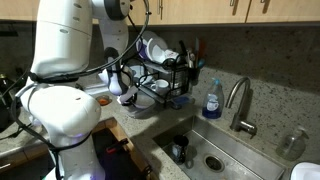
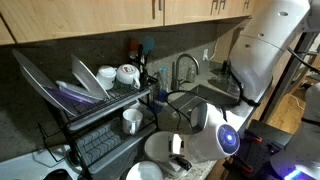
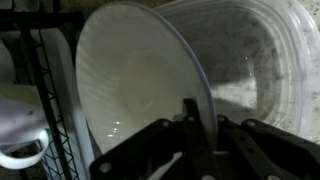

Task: Move one white bowl to the right then put the remaining bowl in the clear bowl,take it out and put the bowl on the right inside the clear bowl

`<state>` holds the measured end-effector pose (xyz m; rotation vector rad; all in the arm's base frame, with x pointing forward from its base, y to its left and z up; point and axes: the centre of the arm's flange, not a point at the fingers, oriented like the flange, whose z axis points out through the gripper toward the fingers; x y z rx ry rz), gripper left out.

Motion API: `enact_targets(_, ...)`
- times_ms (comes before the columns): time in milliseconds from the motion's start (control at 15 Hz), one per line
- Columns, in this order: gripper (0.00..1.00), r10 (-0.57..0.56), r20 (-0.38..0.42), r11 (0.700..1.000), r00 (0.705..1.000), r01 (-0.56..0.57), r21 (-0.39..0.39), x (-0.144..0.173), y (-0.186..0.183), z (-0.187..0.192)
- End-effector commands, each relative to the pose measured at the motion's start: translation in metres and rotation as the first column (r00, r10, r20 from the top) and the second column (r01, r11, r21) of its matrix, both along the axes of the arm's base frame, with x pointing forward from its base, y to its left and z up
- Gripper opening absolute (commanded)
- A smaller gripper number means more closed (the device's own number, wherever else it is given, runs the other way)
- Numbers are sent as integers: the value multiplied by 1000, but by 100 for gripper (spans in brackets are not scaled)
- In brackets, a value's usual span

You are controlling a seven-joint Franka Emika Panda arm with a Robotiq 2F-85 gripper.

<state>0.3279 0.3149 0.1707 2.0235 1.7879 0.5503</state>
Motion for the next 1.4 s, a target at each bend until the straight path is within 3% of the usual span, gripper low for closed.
enact_targets(0,3,-11,95,1000,995,10,11,-21,-10,25)
enact_targets(467,3,-99,167,994,981,89,63,-34,-36,54)
enact_targets(867,3,-219,190,975,957,205,91,-32,-79,68)
enact_targets(1333,3,-298,172,954,939,289,73,-24,-116,61)
